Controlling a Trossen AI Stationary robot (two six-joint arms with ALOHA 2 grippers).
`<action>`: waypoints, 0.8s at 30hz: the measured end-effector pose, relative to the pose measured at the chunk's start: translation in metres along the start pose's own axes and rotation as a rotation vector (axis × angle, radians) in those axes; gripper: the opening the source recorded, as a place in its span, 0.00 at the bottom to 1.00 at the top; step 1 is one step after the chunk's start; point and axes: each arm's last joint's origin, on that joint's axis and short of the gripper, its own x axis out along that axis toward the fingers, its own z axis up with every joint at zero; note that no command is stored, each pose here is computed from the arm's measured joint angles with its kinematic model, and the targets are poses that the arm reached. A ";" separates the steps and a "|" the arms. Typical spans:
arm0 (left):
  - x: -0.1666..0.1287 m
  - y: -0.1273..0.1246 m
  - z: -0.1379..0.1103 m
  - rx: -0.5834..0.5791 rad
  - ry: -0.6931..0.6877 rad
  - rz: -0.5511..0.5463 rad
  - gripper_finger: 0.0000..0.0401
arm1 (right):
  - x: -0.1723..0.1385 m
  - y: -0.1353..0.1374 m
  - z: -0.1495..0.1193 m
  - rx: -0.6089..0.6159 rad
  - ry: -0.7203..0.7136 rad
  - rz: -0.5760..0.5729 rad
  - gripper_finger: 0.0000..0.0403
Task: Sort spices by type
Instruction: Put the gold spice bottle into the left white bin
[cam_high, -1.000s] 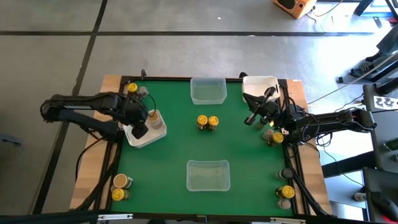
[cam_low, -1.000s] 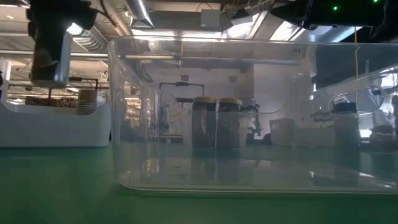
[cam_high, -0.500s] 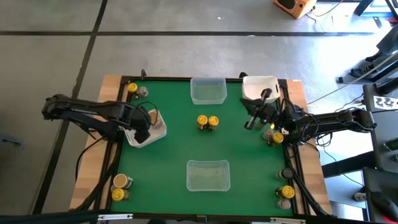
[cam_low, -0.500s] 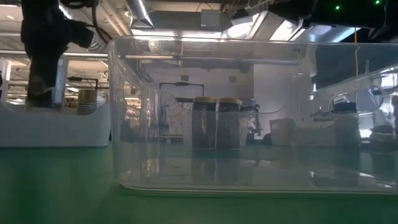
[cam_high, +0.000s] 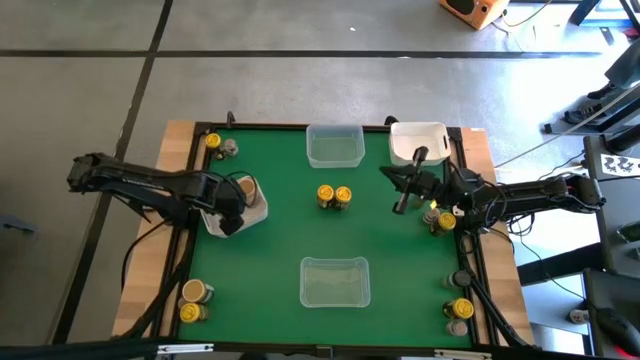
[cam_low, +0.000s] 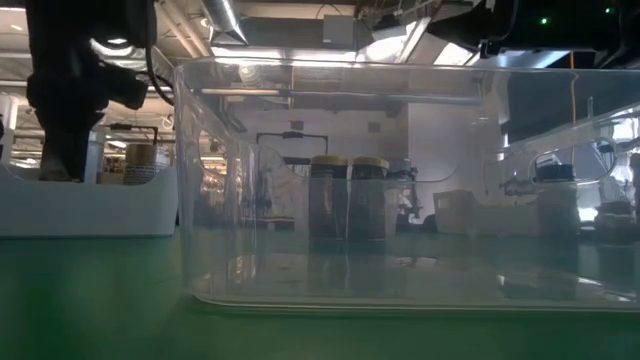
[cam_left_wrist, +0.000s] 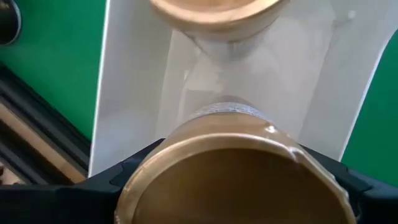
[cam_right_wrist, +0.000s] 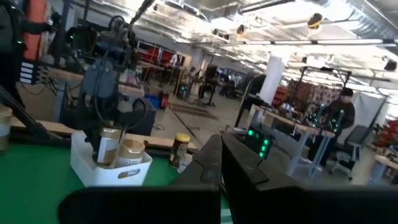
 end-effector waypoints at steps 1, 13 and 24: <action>0.001 0.000 0.000 0.007 -0.002 -0.002 0.72 | 0.000 0.000 0.000 0.007 0.002 -0.003 0.02; 0.004 -0.003 0.002 0.027 -0.029 -0.025 0.72 | 0.000 -0.002 0.005 0.039 -0.044 -0.031 0.02; 0.004 -0.004 0.003 0.036 -0.052 -0.025 0.72 | 0.000 -0.001 0.001 0.035 -0.013 -0.017 0.02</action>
